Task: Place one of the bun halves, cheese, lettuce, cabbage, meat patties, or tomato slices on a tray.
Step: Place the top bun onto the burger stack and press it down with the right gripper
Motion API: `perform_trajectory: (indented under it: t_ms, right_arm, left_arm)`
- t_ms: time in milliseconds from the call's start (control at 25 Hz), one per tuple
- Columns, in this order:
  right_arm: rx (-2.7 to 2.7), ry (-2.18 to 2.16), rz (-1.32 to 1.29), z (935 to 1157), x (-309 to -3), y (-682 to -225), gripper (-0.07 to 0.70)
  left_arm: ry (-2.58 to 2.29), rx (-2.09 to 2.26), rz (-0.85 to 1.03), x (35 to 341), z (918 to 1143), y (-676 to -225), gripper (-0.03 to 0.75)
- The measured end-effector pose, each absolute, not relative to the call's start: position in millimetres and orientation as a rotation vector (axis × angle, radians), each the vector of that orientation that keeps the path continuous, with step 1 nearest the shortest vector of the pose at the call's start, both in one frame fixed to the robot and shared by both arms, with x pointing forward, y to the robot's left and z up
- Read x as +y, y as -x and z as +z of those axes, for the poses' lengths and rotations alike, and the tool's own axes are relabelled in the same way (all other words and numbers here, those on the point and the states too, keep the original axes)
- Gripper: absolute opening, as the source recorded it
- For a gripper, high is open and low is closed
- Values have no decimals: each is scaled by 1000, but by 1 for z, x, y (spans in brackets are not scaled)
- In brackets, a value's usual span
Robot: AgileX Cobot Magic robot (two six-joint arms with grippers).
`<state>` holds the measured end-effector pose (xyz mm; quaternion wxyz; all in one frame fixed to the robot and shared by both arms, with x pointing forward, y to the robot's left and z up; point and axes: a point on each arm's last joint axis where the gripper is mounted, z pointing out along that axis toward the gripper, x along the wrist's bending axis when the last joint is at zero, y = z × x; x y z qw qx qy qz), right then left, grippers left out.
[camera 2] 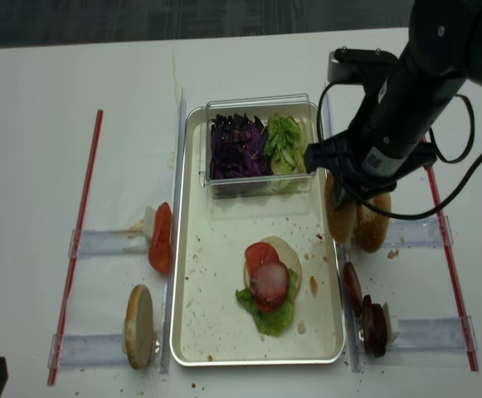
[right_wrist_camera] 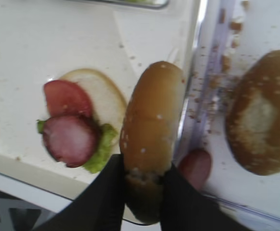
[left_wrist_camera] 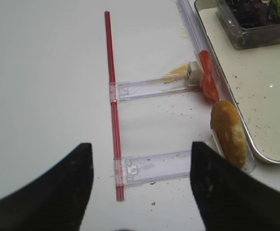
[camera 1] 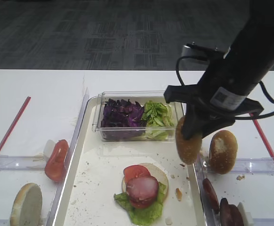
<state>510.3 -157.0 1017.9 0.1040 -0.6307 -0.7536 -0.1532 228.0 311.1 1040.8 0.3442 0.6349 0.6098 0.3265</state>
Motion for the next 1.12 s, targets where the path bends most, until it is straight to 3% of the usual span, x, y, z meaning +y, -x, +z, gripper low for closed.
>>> perform_trajectory:
  t_ms: [400, 680, 920, 1120]
  right_arm:
    - [-2020, 1504, -804, 1039, -126, -504, 215]
    - [-1962, 1373, -906, 1048, -118, -501, 215]
    - [-1979, 1349, -912, 1048, -118, -501, 215]
    - [-1961, 1363, -855, 1024, -120, -496, 215]
  left_arm:
    - [-1649, 1584, 848, 311, 1041, -228, 438]
    - [-1649, 1584, 848, 311, 1041, -228, 438]
    - [-1649, 1584, 848, 311, 1041, -228, 438]
    - [-1649, 1584, 848, 311, 1041, -228, 438]
